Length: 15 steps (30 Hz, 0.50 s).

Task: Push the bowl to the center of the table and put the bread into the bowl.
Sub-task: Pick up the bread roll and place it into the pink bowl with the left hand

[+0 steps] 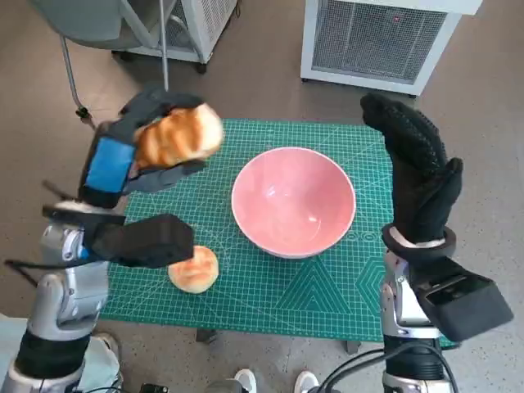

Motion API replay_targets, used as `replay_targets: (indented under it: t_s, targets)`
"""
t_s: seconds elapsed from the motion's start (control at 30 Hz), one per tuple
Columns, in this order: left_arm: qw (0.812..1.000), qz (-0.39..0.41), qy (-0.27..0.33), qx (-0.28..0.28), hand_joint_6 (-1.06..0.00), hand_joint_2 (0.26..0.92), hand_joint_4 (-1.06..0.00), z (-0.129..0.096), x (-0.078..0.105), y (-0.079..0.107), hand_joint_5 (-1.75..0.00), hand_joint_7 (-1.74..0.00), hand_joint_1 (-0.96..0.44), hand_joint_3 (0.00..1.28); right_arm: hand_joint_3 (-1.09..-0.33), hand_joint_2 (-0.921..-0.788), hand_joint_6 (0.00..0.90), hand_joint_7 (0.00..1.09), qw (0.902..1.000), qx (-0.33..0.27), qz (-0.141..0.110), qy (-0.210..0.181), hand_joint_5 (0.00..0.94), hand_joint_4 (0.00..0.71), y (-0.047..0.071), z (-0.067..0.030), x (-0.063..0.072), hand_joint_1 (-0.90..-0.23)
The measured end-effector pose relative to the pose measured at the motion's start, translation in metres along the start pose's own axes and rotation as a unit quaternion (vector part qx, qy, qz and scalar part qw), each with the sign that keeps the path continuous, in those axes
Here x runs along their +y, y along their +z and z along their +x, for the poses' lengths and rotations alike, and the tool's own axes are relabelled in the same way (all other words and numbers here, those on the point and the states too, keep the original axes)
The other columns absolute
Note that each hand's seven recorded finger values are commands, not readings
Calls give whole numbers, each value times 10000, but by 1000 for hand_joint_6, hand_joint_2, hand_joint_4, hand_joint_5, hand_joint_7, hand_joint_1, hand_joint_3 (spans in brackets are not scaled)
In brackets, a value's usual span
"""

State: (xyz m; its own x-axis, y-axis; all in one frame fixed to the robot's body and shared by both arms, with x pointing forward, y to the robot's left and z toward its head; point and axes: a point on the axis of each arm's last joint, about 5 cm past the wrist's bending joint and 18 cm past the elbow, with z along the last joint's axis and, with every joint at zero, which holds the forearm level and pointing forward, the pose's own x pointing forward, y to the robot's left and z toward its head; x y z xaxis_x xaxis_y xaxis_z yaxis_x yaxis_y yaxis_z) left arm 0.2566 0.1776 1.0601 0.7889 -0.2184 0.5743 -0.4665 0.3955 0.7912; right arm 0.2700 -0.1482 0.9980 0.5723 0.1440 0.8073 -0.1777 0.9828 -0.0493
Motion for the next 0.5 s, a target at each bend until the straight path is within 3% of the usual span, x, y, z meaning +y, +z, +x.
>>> replay_targets:
  t_s: [0.2,0.27,0.3,0.33,0.37,0.4,0.5]
  targets:
    - [9947,-118,-45,-1018,-639,913,-788,182,-84,276,-1107,-1107,-1,33,-646,-921,-1,775,10000,-4,0,12,50,350,1,-2,5,-434]
    - [9915,-83,-167,-1284,-672,905,-768,229,-139,336,-1178,-1027,-1,48,-646,-921,-1,775,10000,-11,-3,16,50,350,5,-4,5,-434]
    - [9903,-59,-228,-1369,-684,835,-742,249,-165,357,-1241,-1029,0,182,-646,-921,-1,775,10000,-18,-5,17,51,350,8,-3,5,-434]
    - [9889,-31,-304,-1454,-674,692,-693,272,-197,376,-1383,-1101,0,465,-645,-921,-1,775,10000,-25,-10,16,51,350,11,-5,3,-434]
    - [9879,-15,-377,-1506,-664,603,-650,287,-225,388,-1492,-1147,0,651,-645,-921,-1,775,10000,-33,-12,16,51,350,15,-5,2,-435]
    - [9869,-7,-460,-1548,-658,546,-622,300,-252,396,-1562,-1176,0,769,-645,-921,-1,775,10000,-38,-17,14,52,350,19,-8,1,-435]
    - [9840,56,-713,-1634,-644,502,-576,324,-335,412,-1651,-1195,-1,879,-645,-921,-1,775,10000,-44,-35,8,52,349,28,-15,-10,-436]
